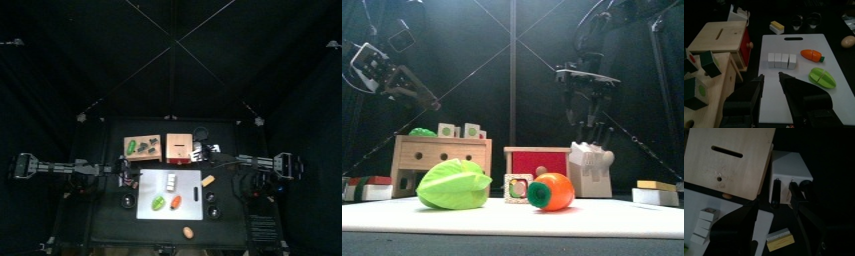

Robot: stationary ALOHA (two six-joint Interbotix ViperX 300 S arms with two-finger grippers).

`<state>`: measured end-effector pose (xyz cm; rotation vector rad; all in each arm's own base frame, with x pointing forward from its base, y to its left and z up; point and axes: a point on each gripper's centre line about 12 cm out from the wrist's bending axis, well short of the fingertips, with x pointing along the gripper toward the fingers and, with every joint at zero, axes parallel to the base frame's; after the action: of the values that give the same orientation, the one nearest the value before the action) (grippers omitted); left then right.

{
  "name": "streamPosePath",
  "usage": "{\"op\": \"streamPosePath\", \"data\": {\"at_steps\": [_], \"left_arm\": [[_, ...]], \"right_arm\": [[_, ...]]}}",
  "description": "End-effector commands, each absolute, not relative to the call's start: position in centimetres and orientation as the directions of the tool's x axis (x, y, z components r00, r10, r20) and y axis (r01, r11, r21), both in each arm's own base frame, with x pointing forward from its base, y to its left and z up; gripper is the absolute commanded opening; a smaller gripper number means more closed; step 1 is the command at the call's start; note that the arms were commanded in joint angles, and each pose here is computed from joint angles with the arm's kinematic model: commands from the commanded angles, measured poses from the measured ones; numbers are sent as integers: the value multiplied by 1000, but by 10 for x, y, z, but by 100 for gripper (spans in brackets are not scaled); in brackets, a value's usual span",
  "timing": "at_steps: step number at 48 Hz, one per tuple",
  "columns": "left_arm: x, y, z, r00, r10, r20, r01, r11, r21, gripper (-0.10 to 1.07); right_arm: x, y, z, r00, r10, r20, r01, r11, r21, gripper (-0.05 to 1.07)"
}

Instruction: Grab cleaver handle

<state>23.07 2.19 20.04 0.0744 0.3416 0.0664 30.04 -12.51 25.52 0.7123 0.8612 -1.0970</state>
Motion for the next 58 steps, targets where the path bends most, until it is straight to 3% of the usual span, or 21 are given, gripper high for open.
{"op": "streamPosePath", "data": {"at_steps": [1,16,48,58], "left_arm": [[233,23,205,945,80,-317,-55,995,85,73],[233,22,205,944,80,-319,-55,995,85,73],[233,23,204,944,81,-320,-57,995,85,73],[233,23,204,944,81,-320,-57,995,85,73]], "right_arm": [[300,-129,265,253,-460,-851,947,300,120,86],[303,-129,255,235,-450,-861,947,305,99,72],[298,-130,247,215,-476,-853,963,249,104,68],[299,-130,246,216,-476,-853,962,251,104,54]]}}
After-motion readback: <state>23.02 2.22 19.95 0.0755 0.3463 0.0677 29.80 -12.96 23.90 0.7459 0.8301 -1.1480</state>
